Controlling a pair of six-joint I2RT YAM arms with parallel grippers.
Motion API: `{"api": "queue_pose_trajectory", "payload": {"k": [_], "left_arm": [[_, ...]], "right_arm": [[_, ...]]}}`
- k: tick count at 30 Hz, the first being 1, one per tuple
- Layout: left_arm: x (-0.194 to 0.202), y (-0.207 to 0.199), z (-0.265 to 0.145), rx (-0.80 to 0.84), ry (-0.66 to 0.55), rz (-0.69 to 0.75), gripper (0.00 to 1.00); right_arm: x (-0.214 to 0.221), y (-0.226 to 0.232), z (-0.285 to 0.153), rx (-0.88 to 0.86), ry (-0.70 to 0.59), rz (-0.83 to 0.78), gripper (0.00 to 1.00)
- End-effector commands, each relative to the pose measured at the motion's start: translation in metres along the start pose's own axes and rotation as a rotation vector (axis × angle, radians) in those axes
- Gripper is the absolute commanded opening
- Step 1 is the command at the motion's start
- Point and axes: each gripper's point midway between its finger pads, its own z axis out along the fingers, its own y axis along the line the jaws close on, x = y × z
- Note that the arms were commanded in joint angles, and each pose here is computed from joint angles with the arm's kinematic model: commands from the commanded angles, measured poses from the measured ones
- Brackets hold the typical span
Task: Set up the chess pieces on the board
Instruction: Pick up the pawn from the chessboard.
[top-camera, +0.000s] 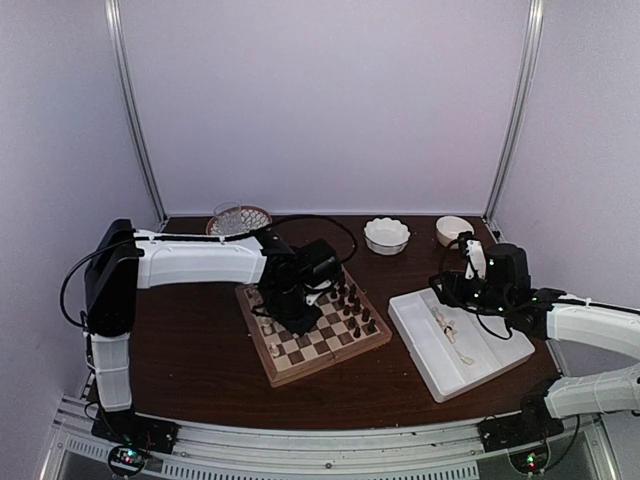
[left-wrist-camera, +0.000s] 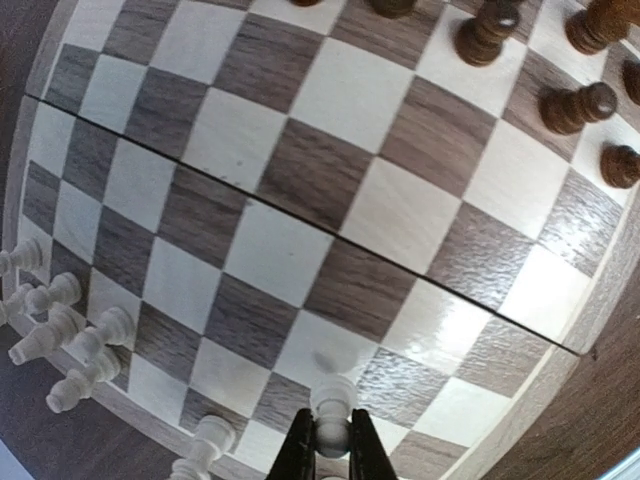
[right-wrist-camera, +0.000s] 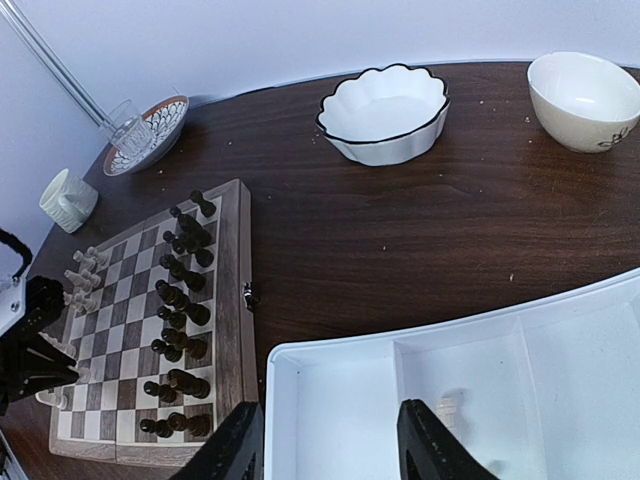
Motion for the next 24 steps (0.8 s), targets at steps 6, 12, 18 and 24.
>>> {"api": "queue_pose_trajectory", "payload": {"k": [6, 12, 18, 24], "left_arm": [[-0.015, 0.04, -0.025, -0.056, -0.051, -0.042, 0.06], [-0.018, 0.051, -0.023, -0.059, -0.049, -0.058, 0.06], [-0.022, 0.065, -0.024, -0.089, -0.058, -0.073, 0.05], [-0.024, 0.071, -0.018, -0.099, -0.046, -0.072, 0.05]], "right_arm": [[-0.002, 0.001, 0.0, -0.001, -0.016, -0.014, 0.49], [-0.002, 0.001, -0.001, -0.001, -0.018, -0.014, 0.49], [-0.002, 0.001, 0.0, -0.001, -0.017, -0.013, 0.49], [-0.002, 0.001, 0.0, -0.001, -0.017, -0.013, 0.49]]}}
